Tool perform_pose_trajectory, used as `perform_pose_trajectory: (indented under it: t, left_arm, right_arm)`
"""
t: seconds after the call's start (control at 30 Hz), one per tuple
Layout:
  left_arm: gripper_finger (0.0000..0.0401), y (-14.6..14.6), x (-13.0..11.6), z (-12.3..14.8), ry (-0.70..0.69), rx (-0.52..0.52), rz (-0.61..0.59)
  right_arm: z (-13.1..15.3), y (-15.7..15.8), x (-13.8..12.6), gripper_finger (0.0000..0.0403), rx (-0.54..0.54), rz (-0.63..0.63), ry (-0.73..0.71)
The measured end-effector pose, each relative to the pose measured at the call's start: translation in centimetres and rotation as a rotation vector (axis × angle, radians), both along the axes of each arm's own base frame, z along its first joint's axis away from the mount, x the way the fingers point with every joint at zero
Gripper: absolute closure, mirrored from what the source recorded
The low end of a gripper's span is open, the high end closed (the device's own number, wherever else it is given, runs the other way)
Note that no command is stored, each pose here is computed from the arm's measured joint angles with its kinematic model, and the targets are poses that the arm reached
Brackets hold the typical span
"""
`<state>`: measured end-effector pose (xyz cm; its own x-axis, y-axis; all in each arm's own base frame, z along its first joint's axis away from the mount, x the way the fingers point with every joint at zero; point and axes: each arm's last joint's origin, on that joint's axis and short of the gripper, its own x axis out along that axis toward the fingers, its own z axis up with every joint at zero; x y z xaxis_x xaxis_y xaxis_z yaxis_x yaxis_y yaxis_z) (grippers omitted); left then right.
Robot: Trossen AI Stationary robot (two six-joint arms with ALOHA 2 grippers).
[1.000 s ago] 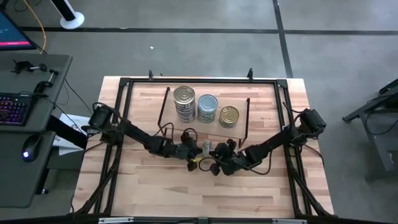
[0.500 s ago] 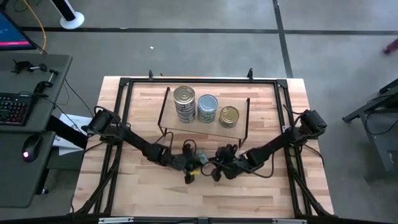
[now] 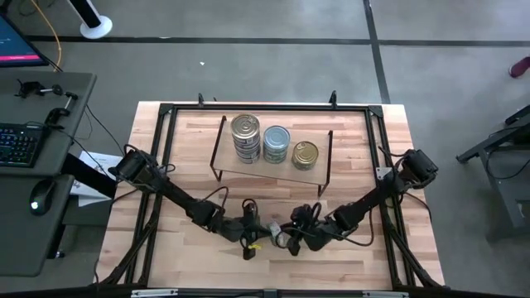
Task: Stack canned seafood by type on shelf
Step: Stack the white-green tuna can on top of the white-green tuna can on the shelf
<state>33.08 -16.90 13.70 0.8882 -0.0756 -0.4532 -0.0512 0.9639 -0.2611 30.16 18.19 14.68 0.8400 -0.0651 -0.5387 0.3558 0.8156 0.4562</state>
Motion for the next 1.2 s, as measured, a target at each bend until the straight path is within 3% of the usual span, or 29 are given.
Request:
perform_pose_trajectory:
  t: [1.2]
  left_arm:
    - [0.0401,-0.47,-0.27,-0.45,0.017,-0.011,0.007]
  right_arm:
    - [0.94,0.74,-0.7,0.0403,-0.079,0.154,0.013]
